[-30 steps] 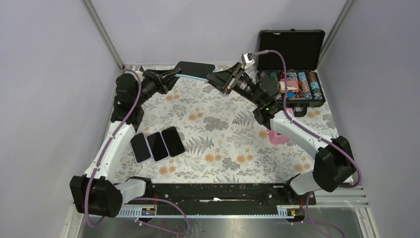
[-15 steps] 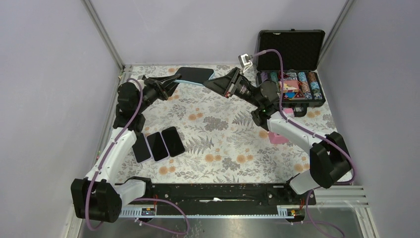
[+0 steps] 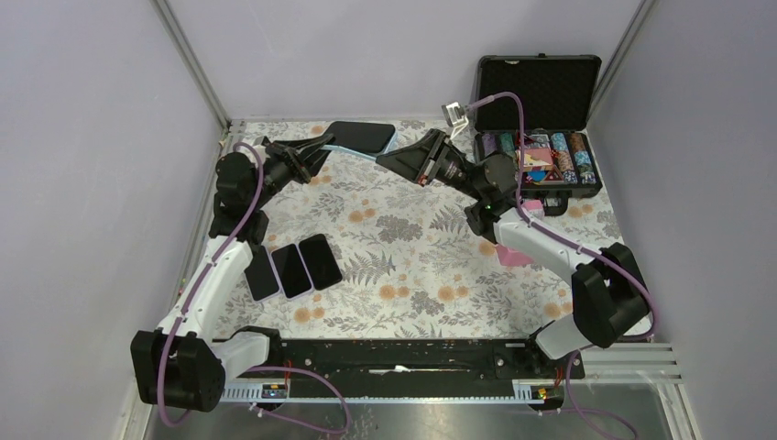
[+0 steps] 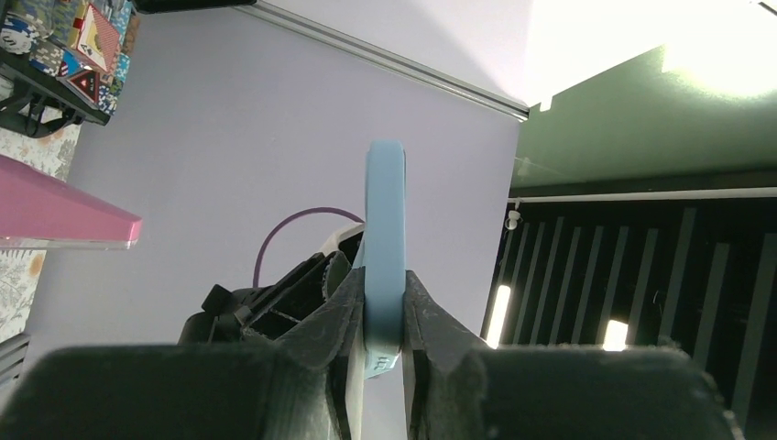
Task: Take the phone out of the phone case
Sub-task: Remove the phone case from the phone.
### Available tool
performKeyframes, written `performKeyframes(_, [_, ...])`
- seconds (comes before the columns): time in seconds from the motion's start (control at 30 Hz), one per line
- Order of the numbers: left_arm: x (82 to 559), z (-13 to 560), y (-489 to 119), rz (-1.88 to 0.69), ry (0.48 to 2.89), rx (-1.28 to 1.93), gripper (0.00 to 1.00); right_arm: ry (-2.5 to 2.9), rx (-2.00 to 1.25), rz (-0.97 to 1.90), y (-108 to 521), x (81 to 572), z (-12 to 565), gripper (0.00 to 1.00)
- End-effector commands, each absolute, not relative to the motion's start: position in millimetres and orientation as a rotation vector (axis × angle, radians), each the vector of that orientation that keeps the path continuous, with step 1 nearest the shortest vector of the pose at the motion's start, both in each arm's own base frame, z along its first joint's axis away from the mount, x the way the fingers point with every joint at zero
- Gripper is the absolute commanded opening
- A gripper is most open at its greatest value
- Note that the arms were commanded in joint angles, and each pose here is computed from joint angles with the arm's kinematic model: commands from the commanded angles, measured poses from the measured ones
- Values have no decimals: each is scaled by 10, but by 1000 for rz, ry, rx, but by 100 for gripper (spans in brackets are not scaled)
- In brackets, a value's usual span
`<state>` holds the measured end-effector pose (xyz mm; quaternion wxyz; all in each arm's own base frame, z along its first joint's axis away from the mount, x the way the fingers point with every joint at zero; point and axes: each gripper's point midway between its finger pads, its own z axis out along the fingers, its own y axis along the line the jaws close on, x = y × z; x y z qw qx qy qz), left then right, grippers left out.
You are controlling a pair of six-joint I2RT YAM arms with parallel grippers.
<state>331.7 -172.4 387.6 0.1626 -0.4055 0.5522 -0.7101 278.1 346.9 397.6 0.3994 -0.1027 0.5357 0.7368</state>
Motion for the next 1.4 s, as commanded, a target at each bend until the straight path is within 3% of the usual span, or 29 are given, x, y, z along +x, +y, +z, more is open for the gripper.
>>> performKeyframes(0.0, [3015,4594,-1771,-2354,1457,-1156,0,1295,-461,1821,3571,2672,4030,0])
performKeyframes(0.2, [2949,4701,-1768,-2372,1435,-1086,0,1413,-357,1800,3600,2828,3831,0])
performKeyframes(0.43, [2934,4831,-1761,-2370,1396,-988,0,1833,164,1711,3512,3175,2983,0])
performKeyframes(0.53, [2928,4877,-1792,-2336,1413,-903,0,1875,240,1728,3504,3174,2981,33])
performKeyframes(0.63, [2926,4866,-1842,-2278,1456,-817,0,1853,207,1728,3518,3197,3211,49])
performKeyframes(0.73, [2890,4827,-1873,-2229,1485,-744,0,1807,229,1763,3510,3277,3414,55])
performKeyframes(0.87, [2843,4796,-1904,-2184,1500,-639,0,1748,320,1910,3498,3388,3528,55])
performKeyframes(0.93, [2828,4757,-1927,-2148,1523,-590,0,1730,289,1946,3526,3382,3582,51])
performKeyframes(1.13, [2789,4620,-1974,-1979,1599,-436,1,1717,240,1938,3494,3329,3596,19])
performKeyframes(1.17, [2773,4604,-1988,-1960,1616,-408,1,1714,243,1937,3484,3329,3590,19])
performKeyframes(1.3, [2712,4483,-2023,-1904,1672,-324,4,1694,241,1950,3483,3353,3562,36])
performKeyframes(1.37, [2690,4423,-2037,-1892,1696,-300,3,1690,235,1957,3497,3364,3557,39])
